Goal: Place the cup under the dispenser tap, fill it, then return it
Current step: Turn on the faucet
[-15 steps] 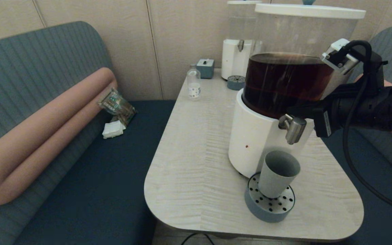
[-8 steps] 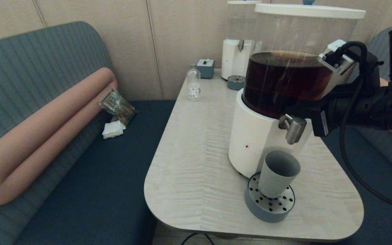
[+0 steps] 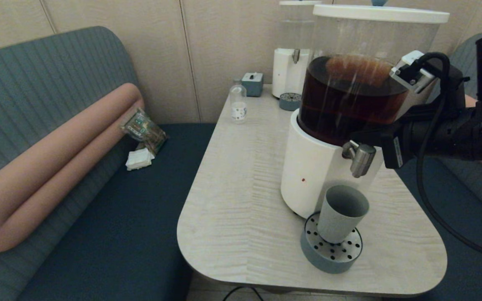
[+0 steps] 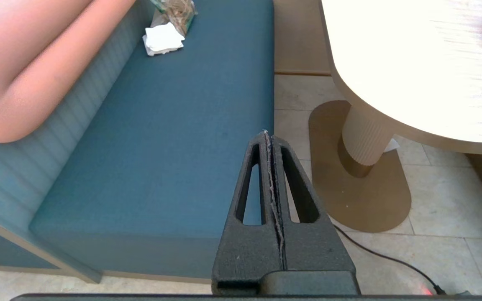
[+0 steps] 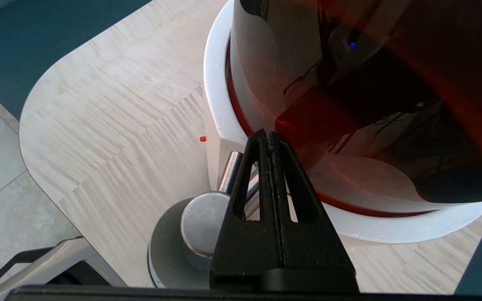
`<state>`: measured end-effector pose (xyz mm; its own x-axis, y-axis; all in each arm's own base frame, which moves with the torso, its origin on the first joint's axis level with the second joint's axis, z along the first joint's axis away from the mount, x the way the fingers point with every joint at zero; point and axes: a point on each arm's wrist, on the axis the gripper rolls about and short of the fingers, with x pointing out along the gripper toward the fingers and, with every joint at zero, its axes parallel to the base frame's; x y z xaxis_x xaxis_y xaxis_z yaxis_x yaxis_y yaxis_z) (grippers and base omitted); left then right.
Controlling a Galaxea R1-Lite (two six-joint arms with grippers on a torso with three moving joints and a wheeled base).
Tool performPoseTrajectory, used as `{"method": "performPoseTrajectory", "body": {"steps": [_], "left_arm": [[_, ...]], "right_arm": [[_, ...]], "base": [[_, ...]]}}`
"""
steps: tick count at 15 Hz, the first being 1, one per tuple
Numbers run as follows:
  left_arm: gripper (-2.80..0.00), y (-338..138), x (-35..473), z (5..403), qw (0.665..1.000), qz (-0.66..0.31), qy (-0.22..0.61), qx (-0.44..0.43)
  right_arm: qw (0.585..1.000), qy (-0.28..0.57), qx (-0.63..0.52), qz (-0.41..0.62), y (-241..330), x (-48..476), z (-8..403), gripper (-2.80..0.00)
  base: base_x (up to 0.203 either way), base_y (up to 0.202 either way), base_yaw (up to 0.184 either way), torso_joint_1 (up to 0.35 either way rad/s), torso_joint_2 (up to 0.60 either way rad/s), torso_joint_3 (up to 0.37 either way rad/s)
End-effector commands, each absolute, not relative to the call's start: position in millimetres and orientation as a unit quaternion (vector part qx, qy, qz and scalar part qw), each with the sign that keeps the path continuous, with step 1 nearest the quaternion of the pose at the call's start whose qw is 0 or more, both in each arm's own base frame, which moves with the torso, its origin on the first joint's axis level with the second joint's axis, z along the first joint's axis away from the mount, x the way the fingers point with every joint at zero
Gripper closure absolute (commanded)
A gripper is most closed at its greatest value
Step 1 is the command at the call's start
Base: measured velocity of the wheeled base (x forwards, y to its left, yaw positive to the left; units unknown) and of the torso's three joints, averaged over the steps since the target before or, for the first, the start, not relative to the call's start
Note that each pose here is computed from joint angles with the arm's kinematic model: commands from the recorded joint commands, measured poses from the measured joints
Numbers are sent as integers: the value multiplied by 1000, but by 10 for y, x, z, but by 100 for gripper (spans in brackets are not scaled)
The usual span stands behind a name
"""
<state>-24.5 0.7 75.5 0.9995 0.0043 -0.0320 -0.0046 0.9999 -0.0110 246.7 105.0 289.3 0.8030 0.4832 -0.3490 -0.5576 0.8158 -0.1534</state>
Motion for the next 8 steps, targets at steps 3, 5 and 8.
{"method": "performPoseTrajectory", "body": {"steps": [3, 5, 8], "left_arm": [[0, 7, -245, 755, 1000, 2, 16, -6], [0, 7, -245, 755, 1000, 2, 16, -6], [0, 7, -244, 755, 1000, 2, 17, -6]], "right_arm": [[939, 151, -126, 282, 1066, 2475, 2877, 0], [938, 150, -125, 287, 1068, 2473, 2877, 0], [937, 150, -124, 291, 1067, 2468, 2877, 0]], "base": [[0, 0, 0, 0, 0, 0], [0, 0, 0, 0, 0, 0], [0, 0, 0, 0, 0, 0]]}}
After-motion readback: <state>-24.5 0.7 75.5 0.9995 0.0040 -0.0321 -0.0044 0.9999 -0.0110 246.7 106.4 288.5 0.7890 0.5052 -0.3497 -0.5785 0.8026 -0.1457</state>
